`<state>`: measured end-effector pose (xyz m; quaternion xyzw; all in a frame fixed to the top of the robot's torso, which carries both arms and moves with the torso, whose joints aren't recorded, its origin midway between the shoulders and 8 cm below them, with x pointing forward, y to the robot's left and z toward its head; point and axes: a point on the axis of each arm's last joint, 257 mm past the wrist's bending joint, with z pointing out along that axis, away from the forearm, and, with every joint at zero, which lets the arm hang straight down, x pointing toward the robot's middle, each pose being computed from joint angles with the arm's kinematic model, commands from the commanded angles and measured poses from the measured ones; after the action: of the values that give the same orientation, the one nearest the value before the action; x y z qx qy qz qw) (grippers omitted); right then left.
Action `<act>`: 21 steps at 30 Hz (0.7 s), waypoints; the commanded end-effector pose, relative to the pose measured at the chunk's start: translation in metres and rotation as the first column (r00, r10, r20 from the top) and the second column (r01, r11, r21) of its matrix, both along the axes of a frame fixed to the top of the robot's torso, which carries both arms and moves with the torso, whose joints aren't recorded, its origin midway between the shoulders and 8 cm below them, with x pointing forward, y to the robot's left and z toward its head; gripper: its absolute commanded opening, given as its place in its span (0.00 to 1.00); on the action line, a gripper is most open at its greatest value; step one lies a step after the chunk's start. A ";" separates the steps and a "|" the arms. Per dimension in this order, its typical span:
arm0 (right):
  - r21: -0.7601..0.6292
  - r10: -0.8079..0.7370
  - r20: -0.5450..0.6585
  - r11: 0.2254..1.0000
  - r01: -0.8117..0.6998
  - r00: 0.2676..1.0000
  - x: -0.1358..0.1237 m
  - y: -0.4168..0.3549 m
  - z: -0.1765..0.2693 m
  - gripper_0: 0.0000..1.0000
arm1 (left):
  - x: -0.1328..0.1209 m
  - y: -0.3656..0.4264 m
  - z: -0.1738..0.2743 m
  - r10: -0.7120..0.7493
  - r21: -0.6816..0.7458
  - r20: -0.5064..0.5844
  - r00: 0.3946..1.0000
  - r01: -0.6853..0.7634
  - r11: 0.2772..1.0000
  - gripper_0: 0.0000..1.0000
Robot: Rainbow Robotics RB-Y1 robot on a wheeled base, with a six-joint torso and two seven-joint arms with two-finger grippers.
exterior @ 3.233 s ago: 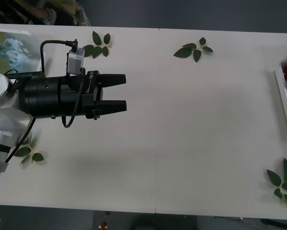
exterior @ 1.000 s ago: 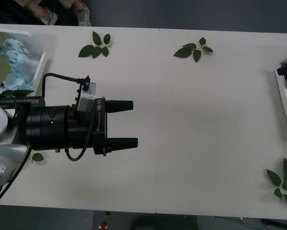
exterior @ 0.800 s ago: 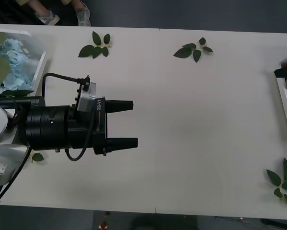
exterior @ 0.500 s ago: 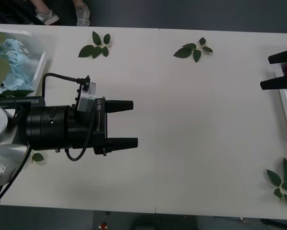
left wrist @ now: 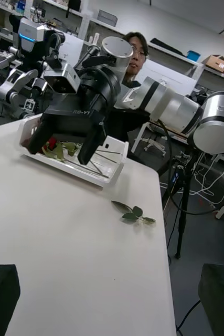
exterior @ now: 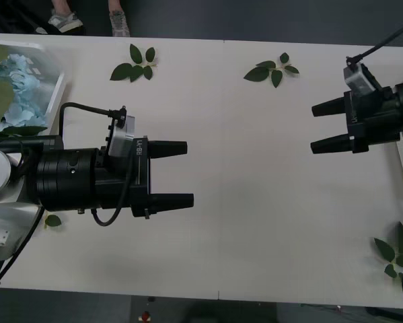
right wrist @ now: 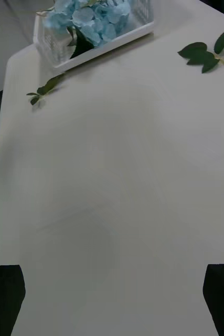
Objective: Put the red flowers into the right box and the blue flowers into the left box
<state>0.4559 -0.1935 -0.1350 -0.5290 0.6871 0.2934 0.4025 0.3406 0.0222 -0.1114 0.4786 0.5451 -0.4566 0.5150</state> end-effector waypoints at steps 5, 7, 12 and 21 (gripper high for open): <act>0.005 0.180 0.051 0.984 -0.180 0.982 -0.017 0.061 0.013 1.00 | -0.001 0.000 0.016 0.003 -0.018 0.034 0.999 -0.003 1.000 1.00; 0.005 0.225 0.041 0.974 -0.225 0.974 -0.025 0.072 0.013 1.00 | -0.001 0.000 0.016 0.003 -0.018 0.034 0.999 -0.003 1.000 1.00; 0.009 0.286 0.007 0.958 -0.286 0.958 -0.042 0.081 0.007 1.00 | -0.001 0.000 0.016 0.003 -0.018 0.034 0.999 -0.003 1.000 1.00; -0.011 0.290 -0.017 0.957 -0.290 0.957 -0.045 0.078 0.000 1.00 | -0.001 0.000 0.016 0.003 -0.018 0.034 0.999 -0.003 1.000 1.00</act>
<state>0.4067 -0.1119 -0.1515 -0.6010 0.6242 0.3740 0.3306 0.3405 0.0222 -0.1113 0.4786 0.5451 -0.4567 0.5151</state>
